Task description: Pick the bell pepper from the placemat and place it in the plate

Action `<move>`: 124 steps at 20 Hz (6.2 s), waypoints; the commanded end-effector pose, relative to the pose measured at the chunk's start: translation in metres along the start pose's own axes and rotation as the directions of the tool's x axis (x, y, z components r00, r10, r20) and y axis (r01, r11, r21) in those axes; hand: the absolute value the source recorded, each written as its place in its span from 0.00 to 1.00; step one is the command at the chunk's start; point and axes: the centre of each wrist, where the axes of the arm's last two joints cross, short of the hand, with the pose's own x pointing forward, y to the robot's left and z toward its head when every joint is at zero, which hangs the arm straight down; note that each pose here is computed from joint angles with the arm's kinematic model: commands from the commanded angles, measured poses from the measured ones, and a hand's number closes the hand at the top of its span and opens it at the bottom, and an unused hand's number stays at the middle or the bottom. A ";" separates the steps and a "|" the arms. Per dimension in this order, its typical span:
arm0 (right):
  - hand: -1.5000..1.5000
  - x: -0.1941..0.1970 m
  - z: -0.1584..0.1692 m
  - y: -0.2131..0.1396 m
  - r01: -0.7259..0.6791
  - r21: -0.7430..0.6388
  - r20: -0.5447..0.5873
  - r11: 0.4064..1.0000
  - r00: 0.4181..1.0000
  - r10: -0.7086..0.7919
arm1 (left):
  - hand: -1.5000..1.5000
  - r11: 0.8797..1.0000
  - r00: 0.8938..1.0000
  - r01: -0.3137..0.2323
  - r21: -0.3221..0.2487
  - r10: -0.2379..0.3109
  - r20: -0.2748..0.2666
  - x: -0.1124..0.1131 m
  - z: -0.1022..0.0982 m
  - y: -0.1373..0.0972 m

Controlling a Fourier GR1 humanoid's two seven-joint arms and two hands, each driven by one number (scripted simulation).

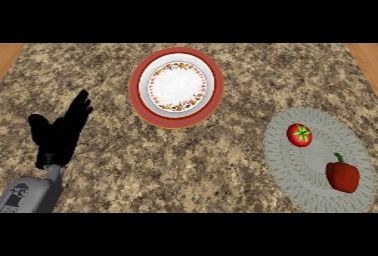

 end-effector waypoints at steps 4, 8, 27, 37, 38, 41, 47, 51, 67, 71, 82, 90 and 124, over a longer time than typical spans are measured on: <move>0.00 0.022 -0.011 0.012 -0.158 0.086 -0.094 0.984 0.982 0.166 | 0.50 1.000 1.000 0.009 0.002 -0.009 -0.012 -0.002 -0.005 0.000; 0.00 0.023 -0.029 0.014 -0.203 0.156 -0.130 0.967 0.966 0.224 | 0.50 1.000 1.000 0.000 -0.010 0.001 0.009 0.009 -0.008 0.008; 0.00 0.023 -0.064 0.048 -0.257 0.230 -0.187 0.939 0.935 0.302 | 0.50 0.999 0.999 -0.033 -0.013 0.033 -0.007 -0.011 0.006 -0.010; 1.00 0.026 -0.076 0.073 -0.309 0.388 -0.052 0.869 0.933 0.355 | 0.50 1.000 1.000 -0.012 0.007 0.012 0.001 0.014 -0.002 -0.003; 1.00 0.018 -0.073 0.063 -0.326 0.378 -0.047 0.866 0.928 0.370 | 0.50 1.000 1.000 0.007 0.002 -0.007 0.008 -0.013 -0.003 -0.002; 1.00 0.016 -0.073 0.068 -0.292 0.358 -0.050 0.887 0.942 0.331 | 0.50 1.000 1.000 -0.001 -0.007 0.001 -0.018 0.003 -0.005 0.006; 1.00 0.037 -0.087 0.076 -0.307 0.217 -0.054 0.927 0.944 0.325 | 0.50 1.000 1.000 0.002 -0.017 -0.002 -0.003 -0.005 0.008 0.007; 1.00 0.155 -0.147 0.164 -0.367 0.175 0.233 0.913 0.917 0.324 | 0.50 0.999 1.000 0.017 -0.036 -0.017 0.008 0.002 -0.011 -0.011; 1.00 0.379 -0.178 0.226 -0.241 -0.463 0.267 0.853 0.880 0.394 | 0.50 0.996 0.999 0.037 -0.080 -0.035 0.021 0.014 -0.020 -0.024; 1.00 0.398 -0.197 0.228 -0.181 -0.484 0.156 0.856 0.945 0.288 | 0.50 0.995 0.999 0.015 -0.099 -0.011 0.040 0.011 -0.018 -0.037; 1.00 0.394 -0.272 0.219 -0.144 -0.531 0.025 0.835 0.982 0.186 | 0.50 0.998 0.999 0.013 -0.060 -0.011 0.036 0.013 -0.012 -0.008; 1.00 0.324 -0.303 0.224 -0.297 -0.381 -0.092 0.876 0.955 0.283 | 0.50 0.998 0.999 -0.004 -0.061 0.006 0.032 0.006 -0.005 -0.026; 0.00 0.284 -0.306 0.145 0.548 -0.092 0.357 0.832 0.798 -0.486 | 0.50 1.000 1.000 -0.012 0.021 0.012 0.007 0.007 -0.023 0.028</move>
